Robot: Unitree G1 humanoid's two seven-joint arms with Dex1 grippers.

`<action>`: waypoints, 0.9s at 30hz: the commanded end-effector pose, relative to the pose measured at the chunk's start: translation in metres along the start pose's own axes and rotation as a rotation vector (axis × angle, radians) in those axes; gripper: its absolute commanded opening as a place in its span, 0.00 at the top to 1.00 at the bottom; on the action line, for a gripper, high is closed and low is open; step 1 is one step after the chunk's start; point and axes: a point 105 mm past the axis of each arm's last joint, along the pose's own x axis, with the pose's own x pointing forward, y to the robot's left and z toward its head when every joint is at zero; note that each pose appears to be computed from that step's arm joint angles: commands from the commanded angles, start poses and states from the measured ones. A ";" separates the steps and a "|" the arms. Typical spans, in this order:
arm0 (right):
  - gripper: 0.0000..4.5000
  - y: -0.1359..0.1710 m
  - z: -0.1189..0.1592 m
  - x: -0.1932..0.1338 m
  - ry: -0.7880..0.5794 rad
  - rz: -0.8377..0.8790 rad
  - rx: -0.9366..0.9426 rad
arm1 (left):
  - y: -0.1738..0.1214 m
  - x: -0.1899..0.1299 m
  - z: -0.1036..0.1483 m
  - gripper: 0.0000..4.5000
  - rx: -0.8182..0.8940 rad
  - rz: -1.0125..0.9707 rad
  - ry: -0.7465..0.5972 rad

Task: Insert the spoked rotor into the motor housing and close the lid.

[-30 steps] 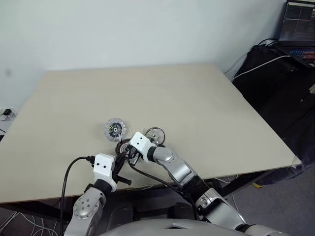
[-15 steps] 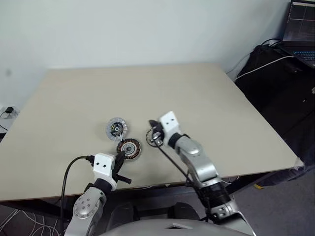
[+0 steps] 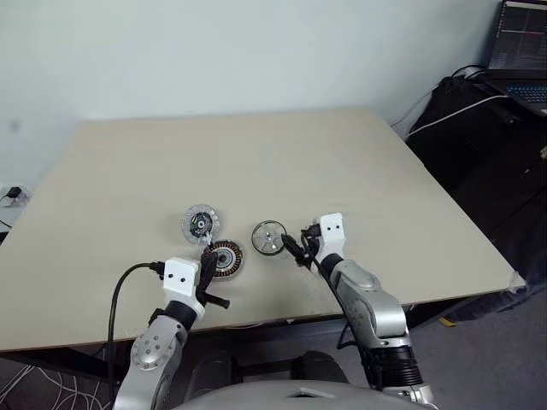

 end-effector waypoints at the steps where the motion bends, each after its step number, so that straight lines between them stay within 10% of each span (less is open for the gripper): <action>1: 0.30 -0.004 0.003 0.005 0.003 -0.009 0.133 | -0.001 0.003 0.007 1.00 0.017 -0.014 -0.028; 27: 0.34 0.024 -0.004 0.025 0.047 0.165 0.303 | -0.002 -0.003 0.002 1.00 0.008 -0.021 -0.010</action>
